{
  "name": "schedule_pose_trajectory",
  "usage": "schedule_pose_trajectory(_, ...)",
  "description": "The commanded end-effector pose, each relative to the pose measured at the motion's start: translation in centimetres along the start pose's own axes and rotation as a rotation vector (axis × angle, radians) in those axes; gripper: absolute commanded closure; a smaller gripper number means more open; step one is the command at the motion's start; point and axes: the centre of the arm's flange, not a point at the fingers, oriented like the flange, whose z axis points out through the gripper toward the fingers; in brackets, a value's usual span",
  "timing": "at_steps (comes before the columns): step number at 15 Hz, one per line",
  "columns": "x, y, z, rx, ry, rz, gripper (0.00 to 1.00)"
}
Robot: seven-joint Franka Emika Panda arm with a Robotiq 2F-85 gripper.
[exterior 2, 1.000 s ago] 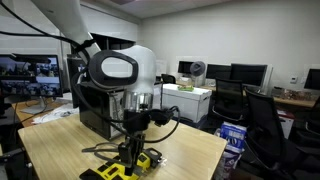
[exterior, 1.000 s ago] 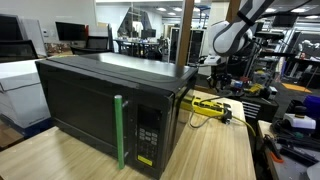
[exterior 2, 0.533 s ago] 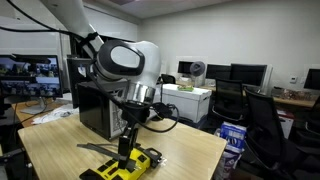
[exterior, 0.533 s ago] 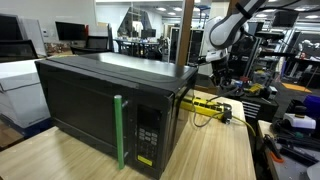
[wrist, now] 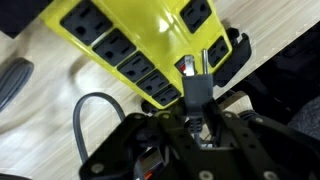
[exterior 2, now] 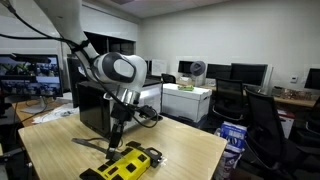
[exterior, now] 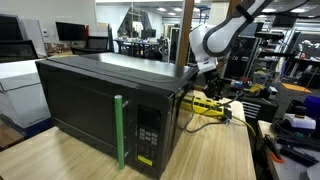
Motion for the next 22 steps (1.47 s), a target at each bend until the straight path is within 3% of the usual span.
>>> schedule_pose_trajectory(1,-1.0,-5.4,-1.1,0.008,-0.031,0.029,0.93)
schedule_pose_trajectory(4,-2.3,-8.4,-2.0,0.012,-0.039,0.1,0.93)
schedule_pose_trajectory(7,-2.8,-10.4,-3.0,0.038,-0.023,0.083,0.93)
schedule_pose_trajectory(16,-1.8,-8.9,-3.3,0.183,0.026,-0.118,0.93)
schedule_pose_trajectory(22,-1.8,-9.8,-2.4,0.243,0.147,-0.199,0.93)
